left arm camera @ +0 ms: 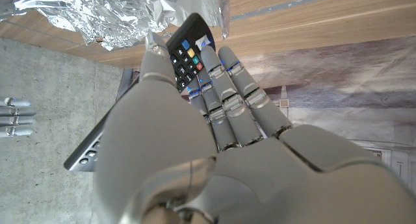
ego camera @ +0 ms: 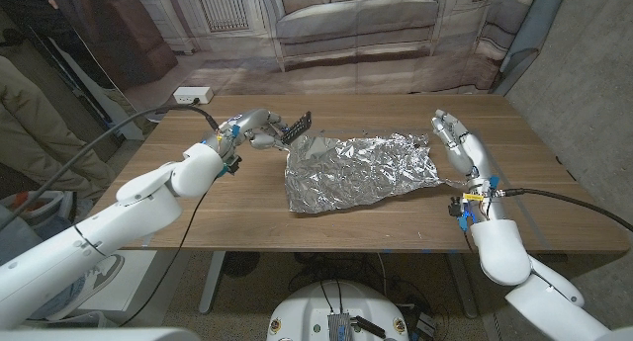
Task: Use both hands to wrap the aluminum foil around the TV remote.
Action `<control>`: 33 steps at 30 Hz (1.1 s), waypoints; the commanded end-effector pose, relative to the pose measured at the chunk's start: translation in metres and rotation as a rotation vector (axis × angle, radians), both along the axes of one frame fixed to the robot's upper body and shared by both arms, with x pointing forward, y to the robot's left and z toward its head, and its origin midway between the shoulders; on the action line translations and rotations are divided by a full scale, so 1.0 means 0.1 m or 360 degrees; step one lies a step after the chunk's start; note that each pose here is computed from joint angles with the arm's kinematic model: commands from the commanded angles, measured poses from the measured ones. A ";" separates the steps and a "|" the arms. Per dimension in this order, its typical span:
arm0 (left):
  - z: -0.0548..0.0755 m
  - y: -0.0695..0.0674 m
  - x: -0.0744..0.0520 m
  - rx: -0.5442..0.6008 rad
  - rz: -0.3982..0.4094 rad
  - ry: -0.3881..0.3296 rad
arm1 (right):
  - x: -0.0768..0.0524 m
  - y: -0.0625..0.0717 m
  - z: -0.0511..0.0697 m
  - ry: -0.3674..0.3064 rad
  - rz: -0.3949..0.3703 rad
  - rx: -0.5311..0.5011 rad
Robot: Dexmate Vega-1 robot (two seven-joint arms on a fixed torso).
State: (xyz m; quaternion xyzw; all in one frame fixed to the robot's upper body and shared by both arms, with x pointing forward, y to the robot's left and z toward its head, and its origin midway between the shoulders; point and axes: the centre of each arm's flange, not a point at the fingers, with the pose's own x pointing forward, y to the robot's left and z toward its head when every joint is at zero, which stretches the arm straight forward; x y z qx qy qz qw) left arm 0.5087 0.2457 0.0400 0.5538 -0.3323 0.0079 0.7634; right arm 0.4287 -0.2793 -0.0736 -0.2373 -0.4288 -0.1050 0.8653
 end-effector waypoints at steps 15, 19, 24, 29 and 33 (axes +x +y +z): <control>-0.05 -0.49 -0.02 -0.0068 -0.0063 0.0074 | 0.06 -0.40 -0.46 0.0022 -0.0627 -0.0611; -0.04 -0.53 0.00 -0.0056 -0.0066 0.0087 | 0.08 -0.41 -0.52 0.0041 -0.0687 -0.0677; -0.05 -0.57 0.02 -0.0052 -0.0078 0.0090 | 0.17 -0.37 -0.55 0.0096 -0.0728 -0.0762; -0.06 -0.60 0.03 -0.0036 -0.0083 0.0090 | 0.20 -0.33 -0.58 0.0123 -0.0718 -0.0816; -0.08 -0.60 0.05 -0.0038 -0.0075 0.0076 | 0.21 -0.32 -0.59 0.0146 -0.0720 -0.0856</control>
